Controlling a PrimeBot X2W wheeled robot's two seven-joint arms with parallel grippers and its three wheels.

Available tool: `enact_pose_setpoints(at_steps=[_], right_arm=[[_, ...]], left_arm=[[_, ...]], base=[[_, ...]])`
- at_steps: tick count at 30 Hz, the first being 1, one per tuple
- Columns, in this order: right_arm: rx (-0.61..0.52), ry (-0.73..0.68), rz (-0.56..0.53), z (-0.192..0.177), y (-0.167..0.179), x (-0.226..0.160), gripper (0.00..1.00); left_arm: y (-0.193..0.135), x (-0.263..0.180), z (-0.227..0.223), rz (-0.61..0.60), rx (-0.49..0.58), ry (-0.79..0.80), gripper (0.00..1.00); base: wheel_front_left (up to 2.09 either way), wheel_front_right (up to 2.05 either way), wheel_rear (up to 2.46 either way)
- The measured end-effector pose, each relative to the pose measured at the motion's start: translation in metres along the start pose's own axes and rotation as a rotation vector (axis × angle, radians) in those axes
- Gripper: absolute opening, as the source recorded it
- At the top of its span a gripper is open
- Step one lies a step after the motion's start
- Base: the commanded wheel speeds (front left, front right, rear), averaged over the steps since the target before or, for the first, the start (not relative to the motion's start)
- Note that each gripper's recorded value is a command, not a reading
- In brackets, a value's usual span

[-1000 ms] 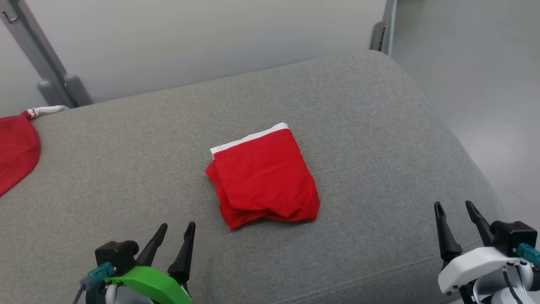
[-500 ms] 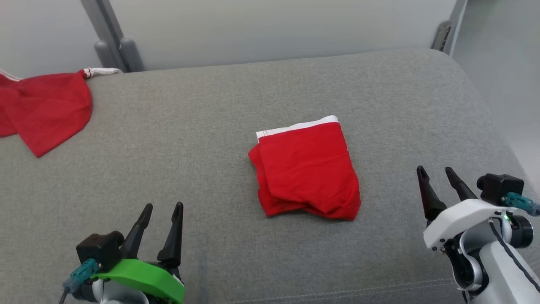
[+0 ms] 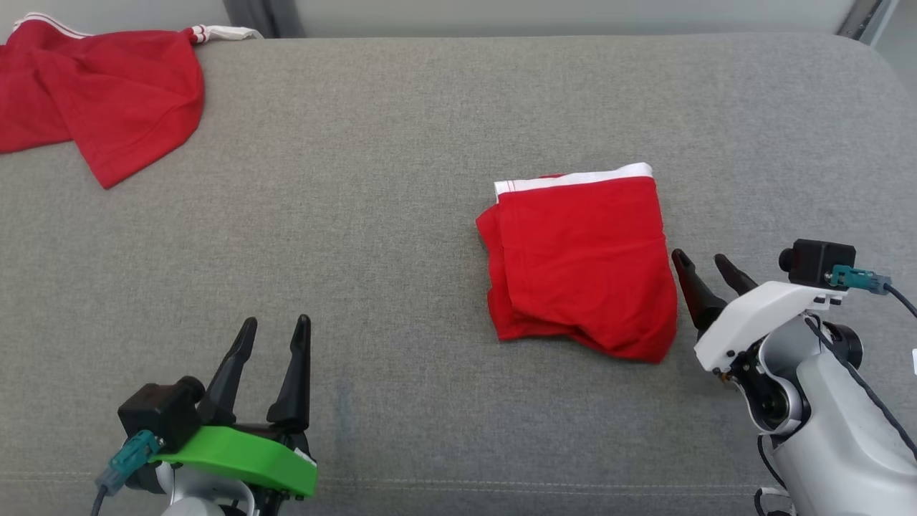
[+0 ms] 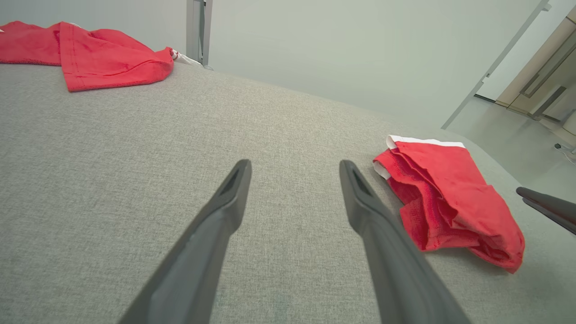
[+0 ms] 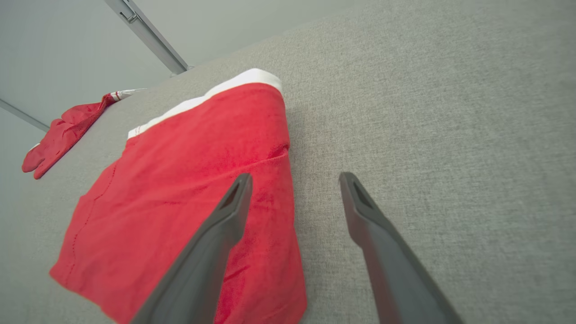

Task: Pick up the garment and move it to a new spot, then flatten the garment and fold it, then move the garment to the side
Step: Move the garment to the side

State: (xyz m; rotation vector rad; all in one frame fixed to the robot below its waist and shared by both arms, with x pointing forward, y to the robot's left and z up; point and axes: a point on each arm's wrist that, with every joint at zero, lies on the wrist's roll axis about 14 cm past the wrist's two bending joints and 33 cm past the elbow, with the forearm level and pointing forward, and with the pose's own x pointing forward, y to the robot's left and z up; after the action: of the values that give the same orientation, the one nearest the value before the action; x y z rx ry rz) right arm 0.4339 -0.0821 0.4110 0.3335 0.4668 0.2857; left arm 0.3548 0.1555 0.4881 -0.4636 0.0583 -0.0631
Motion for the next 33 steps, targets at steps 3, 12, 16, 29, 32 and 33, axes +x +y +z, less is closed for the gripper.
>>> enact_pose_setpoints(at_steps=[3,12,16,29,32,33], right_arm=[[0.012,0.042,0.013,-0.009,0.001,0.009,1.00],[0.049,0.110,0.022,-0.025,0.000,0.023,1.00],[0.079,0.127,0.028,-0.028,-0.001,0.028,1.00],[0.141,0.181,0.071,-0.035,0.009,0.042,0.49],[0.145,0.191,0.075,-0.036,0.010,0.043,0.00],[0.146,0.197,0.079,-0.036,0.010,0.043,0.00]], left_arm=[[0.004,0.000,0.000,0.023,-0.006,-0.006,1.00],[0.010,0.001,0.002,0.049,0.006,-0.014,1.00],[0.009,0.002,0.000,0.048,0.003,-0.013,1.00],[0.013,0.003,0.002,0.070,-0.025,-0.030,1.00],[0.013,0.003,0.003,0.076,-0.028,-0.037,1.00],[0.014,0.003,0.003,0.078,-0.027,-0.039,1.00]], base=[[0.00,0.00,0.00],[0.00,0.00,0.00],[0.00,0.00,0.00],[0.00,0.00,0.00],[0.00,0.00,0.00],[0.00,0.00,0.00]])
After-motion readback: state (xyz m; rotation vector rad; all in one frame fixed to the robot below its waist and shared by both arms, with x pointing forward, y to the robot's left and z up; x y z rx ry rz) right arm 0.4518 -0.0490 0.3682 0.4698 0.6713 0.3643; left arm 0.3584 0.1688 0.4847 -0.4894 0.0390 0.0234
